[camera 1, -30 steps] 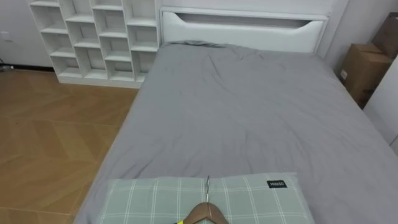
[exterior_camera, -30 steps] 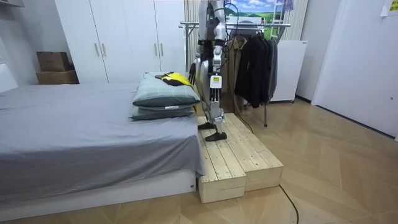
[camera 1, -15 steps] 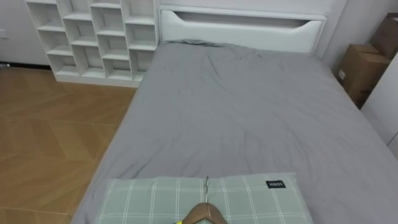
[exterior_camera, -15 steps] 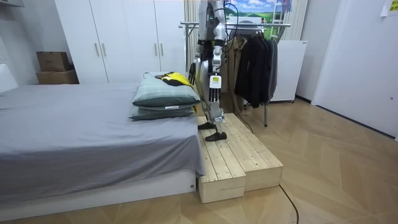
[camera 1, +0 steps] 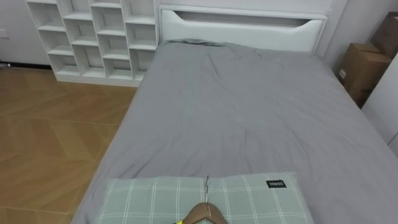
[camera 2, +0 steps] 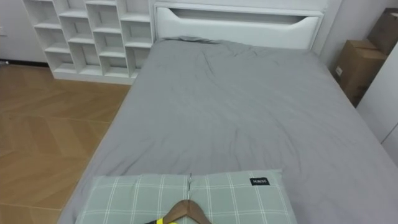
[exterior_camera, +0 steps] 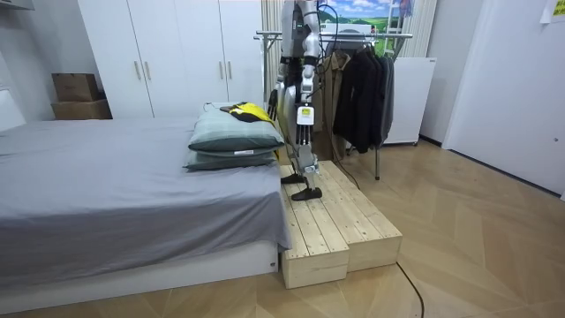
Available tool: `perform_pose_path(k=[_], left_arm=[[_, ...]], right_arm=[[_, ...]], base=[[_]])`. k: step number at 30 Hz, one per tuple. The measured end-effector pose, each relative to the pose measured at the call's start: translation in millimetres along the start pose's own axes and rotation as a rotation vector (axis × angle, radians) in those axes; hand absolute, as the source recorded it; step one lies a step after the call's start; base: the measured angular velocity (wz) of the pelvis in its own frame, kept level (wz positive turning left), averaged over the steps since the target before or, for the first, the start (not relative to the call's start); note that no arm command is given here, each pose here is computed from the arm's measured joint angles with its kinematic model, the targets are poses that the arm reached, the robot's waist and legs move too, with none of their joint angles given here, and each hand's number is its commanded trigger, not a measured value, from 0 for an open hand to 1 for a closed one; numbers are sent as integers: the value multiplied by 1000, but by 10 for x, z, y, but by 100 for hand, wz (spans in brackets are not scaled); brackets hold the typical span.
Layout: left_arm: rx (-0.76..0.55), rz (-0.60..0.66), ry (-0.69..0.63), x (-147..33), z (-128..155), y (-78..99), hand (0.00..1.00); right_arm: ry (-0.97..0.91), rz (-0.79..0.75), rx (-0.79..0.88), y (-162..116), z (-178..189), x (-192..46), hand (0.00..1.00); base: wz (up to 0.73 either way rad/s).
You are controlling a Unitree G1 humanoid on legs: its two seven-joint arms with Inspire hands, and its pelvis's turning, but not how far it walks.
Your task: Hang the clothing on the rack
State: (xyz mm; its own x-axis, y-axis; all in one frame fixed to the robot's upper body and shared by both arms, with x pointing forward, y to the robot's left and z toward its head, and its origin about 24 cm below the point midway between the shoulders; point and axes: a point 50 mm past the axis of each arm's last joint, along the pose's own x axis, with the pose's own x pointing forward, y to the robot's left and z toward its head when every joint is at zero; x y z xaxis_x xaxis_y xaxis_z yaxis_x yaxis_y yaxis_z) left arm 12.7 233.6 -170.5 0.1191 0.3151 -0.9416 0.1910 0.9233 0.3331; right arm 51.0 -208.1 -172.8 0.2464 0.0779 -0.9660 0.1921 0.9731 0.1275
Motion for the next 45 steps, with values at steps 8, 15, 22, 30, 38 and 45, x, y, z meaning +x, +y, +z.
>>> perform_pose_path(k=[8, 15, 22, 30, 38, 45], left_arm=[[-62, 78, -36, 0, 55, 86, 0], [-120, 253, -107, -23, 159, 222, 0], [-121, 452, -148, -65, 191, 344, 0], [-100, 658, -179, -126, 200, 465, 0], [-97, 776, -196, -163, 242, 543, 0], [35, 827, -353, -227, 505, 654, 0]], right_arm=[[3, -9, 8, -7, -11, -1, 0], [1, -11, 43, -11, -45, -6, 0], [3, -24, 43, -18, -52, -7, 0], [0, -43, 41, -30, -61, -11, 0], [-3, -45, 23, -19, -36, -5, 0], [-10, -42, 19, -19, -3, -2, 0]], base=[[0], [2], [0], [0], [0], [1]])
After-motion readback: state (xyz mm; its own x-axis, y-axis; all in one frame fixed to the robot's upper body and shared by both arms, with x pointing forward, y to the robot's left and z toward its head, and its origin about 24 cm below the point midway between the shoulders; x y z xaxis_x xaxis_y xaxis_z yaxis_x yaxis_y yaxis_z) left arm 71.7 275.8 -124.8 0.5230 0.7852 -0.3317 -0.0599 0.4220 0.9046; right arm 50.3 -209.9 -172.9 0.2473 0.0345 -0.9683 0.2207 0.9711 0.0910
